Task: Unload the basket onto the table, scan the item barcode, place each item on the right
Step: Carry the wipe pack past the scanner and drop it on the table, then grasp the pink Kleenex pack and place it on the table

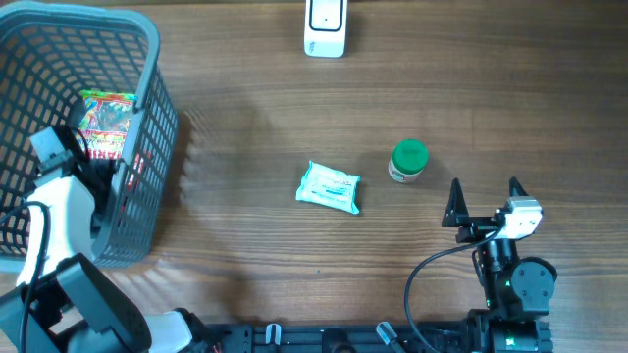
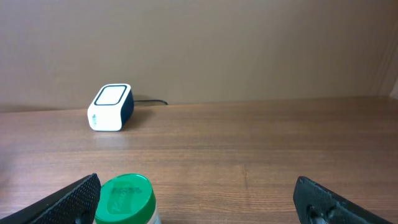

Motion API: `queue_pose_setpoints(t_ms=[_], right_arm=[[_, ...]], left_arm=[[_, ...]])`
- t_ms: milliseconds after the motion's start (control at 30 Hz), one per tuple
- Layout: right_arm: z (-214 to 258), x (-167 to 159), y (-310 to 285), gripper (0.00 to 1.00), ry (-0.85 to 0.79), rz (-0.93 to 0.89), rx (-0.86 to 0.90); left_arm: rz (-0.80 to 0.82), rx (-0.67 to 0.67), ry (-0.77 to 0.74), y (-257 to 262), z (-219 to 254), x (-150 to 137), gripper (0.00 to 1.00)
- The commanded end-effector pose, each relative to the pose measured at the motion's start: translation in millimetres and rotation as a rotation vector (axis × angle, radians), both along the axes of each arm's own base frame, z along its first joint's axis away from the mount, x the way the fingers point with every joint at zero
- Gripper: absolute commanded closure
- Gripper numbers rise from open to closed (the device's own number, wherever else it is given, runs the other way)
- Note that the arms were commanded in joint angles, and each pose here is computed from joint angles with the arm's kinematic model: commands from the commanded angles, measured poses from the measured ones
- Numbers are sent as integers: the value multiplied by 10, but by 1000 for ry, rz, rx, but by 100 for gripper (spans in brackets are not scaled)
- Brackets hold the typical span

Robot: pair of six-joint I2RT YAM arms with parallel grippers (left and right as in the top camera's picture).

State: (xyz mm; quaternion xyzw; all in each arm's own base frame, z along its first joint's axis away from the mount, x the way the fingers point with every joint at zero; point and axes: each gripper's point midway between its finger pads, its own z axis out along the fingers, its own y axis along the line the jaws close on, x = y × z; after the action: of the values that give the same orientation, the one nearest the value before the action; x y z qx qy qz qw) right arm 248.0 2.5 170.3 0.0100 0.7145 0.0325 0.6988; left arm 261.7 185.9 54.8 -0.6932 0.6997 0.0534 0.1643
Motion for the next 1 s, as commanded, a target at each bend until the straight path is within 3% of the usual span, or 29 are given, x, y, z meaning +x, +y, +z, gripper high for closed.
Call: queue_pose_setpoints(t_ms=[0,367,600,667,767,933,967], right_arm=[[9,-1,-13,0,-5,-9,-5],[9,-1,-13,0,-5,-9,-5],[9,-1,-13,0,-5,-9,-5],[9,-1,-13,0,-5,-9,-5],[9,-1,-13,0,-5,-9,-5],[9,-1,-13,0,-5,-9,-5],[9,-1,-13,0,-5,-9,-5]], left_arm=[[55,69,-26,122,-11,-6,2],[57,145,-163,300,145,289,0],[87,213,-149,426,173,269,4],[87,213,-146,439,130,286,6],[84,198,-124,443,-9,305,18],[81,174,-78,455,-295,324,16],[81,170,-72,455,-344,327,23]])
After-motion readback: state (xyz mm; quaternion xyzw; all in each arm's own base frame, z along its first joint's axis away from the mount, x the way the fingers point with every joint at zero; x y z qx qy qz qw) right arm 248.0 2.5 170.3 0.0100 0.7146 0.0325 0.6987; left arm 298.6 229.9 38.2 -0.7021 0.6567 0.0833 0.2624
